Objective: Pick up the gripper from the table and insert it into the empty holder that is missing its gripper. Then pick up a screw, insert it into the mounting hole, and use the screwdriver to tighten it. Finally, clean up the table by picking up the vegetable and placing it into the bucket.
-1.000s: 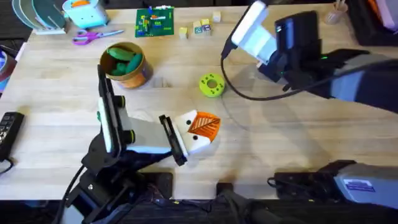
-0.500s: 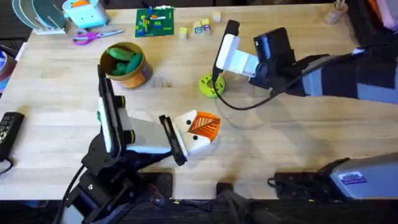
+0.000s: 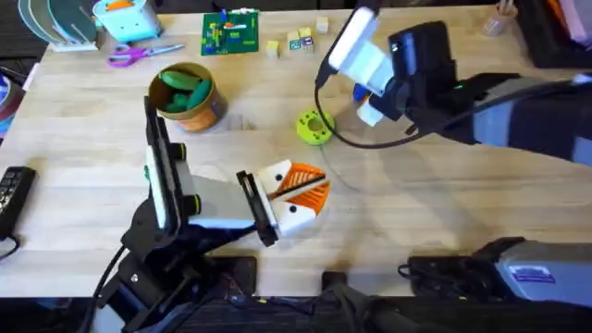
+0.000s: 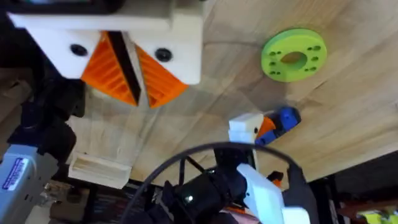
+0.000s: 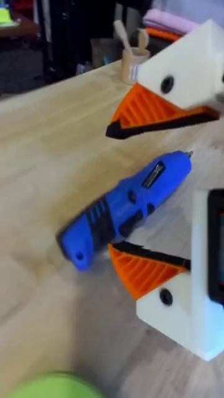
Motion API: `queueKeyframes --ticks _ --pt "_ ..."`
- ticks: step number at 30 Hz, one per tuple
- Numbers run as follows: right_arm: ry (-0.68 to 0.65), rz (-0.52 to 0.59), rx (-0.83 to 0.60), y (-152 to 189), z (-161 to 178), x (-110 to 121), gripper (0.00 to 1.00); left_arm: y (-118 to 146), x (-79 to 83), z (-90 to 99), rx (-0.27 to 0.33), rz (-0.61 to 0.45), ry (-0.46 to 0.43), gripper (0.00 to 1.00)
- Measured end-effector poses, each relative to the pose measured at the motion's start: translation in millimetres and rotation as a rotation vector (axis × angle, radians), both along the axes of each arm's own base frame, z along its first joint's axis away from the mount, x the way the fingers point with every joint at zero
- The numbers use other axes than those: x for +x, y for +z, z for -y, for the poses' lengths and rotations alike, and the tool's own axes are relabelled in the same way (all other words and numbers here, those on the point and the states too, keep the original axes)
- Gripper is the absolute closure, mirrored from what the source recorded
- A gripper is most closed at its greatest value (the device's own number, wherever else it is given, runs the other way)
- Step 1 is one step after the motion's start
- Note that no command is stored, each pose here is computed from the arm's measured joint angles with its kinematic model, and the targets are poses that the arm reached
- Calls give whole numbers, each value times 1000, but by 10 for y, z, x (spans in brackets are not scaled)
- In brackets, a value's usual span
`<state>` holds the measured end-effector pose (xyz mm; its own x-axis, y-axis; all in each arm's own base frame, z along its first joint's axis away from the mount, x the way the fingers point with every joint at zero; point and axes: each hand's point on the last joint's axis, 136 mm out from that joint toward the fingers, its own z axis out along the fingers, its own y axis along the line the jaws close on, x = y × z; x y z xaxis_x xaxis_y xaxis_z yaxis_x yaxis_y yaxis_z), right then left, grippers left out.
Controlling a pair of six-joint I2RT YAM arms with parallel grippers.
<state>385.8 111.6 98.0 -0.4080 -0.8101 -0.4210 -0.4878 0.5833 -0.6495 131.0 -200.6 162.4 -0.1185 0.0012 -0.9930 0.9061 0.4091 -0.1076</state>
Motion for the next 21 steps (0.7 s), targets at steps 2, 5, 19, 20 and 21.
queueKeyframes --ticks 2,5,19,20,21 --pt "-49 50 88 192 -5 3 32 0 0 0 1 1 0 612" --pt "-117 131 227 511 -2 -10 31 0 0 0 0 1 0 127" --pt "-224 279 510 1144 42 -114 29 174 61 -167 17 -136 119 9" --pt "-231 280 522 1151 43 -116 28 198 70 -250 36 -184 169 8" --pt "-238 280 535 1152 42 -117 29 239 74 -342 53 -225 220 8"
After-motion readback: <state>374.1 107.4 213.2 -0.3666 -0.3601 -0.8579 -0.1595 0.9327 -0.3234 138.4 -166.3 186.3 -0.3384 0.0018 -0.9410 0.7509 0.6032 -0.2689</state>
